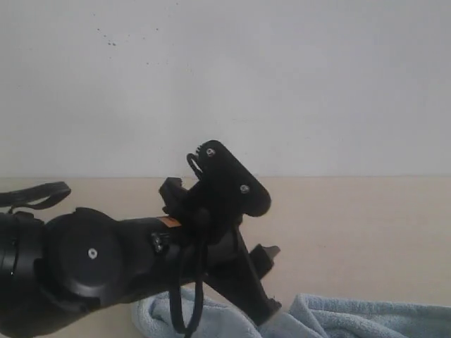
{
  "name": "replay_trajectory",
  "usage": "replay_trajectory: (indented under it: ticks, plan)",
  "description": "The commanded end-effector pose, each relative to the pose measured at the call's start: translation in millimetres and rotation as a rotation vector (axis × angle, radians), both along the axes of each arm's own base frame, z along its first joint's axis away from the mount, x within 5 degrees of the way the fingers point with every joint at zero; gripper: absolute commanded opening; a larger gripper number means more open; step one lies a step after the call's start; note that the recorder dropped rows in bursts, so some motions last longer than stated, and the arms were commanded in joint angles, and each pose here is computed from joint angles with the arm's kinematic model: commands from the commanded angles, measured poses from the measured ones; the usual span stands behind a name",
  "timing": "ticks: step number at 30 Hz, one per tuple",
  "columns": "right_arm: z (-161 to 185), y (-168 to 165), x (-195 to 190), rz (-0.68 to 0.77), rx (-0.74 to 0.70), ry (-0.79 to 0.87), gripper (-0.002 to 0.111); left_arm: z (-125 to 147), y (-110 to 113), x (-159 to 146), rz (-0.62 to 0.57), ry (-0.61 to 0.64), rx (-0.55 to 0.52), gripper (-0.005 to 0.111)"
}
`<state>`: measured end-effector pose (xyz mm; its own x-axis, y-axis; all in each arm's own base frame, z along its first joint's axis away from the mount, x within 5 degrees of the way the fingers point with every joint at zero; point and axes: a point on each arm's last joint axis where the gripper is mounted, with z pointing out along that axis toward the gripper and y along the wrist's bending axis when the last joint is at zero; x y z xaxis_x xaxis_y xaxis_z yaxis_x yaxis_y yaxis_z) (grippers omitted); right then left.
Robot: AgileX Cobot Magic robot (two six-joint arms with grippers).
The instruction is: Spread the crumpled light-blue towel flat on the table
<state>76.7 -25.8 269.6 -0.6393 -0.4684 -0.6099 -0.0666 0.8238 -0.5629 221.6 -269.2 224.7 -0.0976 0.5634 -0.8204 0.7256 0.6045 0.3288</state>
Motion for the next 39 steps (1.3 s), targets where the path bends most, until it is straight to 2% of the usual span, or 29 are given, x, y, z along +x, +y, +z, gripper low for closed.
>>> replay_trajectory:
  ticks: [1,3,6,9,15,19,25,30,33,35,39]
  plan:
    - [-0.1,1.2,0.2,0.015,0.010,-0.011,0.001,-15.9,14.1,22.4,0.069,0.053,0.031,0.058]
    - [-0.1,1.2,0.2,0.015,0.010,-0.011,0.001,-26.6,14.1,28.9,0.077,0.111,0.035,0.058]
    - [-0.1,1.2,0.2,0.015,0.010,-0.011,0.001,-44.7,3.6,30.1,0.024,0.191,0.071,0.058]
    - [-0.1,1.2,0.2,0.015,0.010,-0.011,0.001,-59.7,-7.6,32.1,0.001,0.225,0.095,0.058]
    - [-0.1,1.2,0.2,0.015,0.010,-0.011,0.001,-67.4,-26.1,31.6,-0.062,0.273,0.100,0.058]
    - [0.1,1.5,0.5,0.018,0.011,-0.014,0.001,-68.7,-29.1,34.9,-0.053,0.244,0.105,0.058]
    - [0.0,1.9,0.5,0.021,0.016,-0.013,0.001,-93.5,-32.3,34.8,-0.068,0.303,0.152,0.058]
    - [-0.2,2.0,0.5,0.021,0.017,-0.012,0.001,-102.5,-33.1,34.8,-0.052,0.339,0.151,0.058]
    - [-0.2,2.0,0.5,0.021,0.017,-0.012,0.001,-104.5,-43.8,36.1,-0.060,0.363,0.129,0.058]
    - [-0.2,2.0,0.5,0.021,0.017,-0.012,0.001,-107.4,-49.5,35.5,-0.070,0.362,0.131,0.053]
    - [-0.2,2.0,0.5,0.021,0.017,-0.012,0.001,-113.0,-57.5,31.5,-0.089,0.365,0.140,0.033]
